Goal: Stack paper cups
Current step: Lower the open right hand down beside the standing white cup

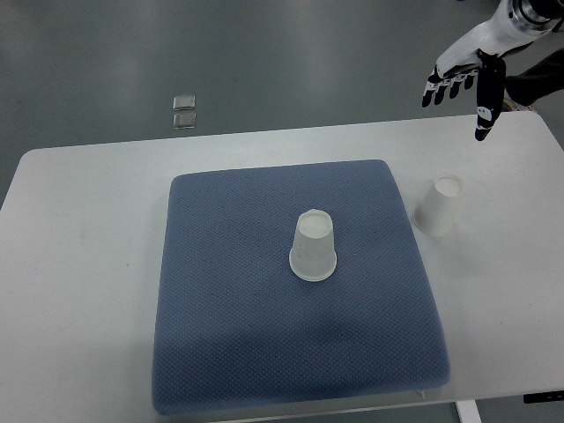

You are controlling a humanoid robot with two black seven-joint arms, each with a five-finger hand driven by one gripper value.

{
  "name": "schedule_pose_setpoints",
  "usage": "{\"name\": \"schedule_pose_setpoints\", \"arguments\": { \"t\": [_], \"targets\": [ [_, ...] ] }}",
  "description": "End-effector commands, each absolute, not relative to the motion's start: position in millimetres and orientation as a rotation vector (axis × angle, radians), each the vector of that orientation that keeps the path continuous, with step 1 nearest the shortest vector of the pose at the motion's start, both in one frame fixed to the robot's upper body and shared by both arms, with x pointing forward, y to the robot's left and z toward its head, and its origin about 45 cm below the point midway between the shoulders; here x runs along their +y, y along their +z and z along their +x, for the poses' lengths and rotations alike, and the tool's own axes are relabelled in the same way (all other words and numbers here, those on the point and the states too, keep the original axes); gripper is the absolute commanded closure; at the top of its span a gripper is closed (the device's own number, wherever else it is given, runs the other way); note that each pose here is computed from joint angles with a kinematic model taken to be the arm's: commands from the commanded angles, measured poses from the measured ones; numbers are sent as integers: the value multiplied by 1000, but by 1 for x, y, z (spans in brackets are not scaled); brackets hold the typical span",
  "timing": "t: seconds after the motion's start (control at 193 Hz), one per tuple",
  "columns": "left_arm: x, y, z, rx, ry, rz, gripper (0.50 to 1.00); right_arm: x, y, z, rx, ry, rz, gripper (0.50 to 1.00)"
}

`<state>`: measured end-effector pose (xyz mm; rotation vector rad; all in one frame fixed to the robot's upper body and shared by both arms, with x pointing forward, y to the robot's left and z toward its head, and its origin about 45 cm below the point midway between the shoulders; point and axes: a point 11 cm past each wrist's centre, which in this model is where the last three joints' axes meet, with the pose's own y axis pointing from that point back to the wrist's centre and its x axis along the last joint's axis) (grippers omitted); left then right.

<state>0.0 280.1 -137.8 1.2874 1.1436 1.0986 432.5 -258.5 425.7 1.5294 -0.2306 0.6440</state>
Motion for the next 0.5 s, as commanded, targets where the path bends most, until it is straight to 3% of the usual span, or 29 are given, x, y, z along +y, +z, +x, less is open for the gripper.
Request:
{"name": "schedule_pose_setpoints", "arguments": {
  "t": [0.0, 0.285, 0.497],
  "targets": [
    [280, -138, 0, 1144, 1095, 1286, 500, -254, 442, 422, -226, 664, 1532, 576],
    [280, -138, 0, 1146, 1098, 1283, 500, -242, 483, 410, -291, 721, 1567, 579],
    [280, -138, -1, 1149, 1102, 1286, 500, -252, 462, 414, -294, 672, 1564, 581]
  ]
}}
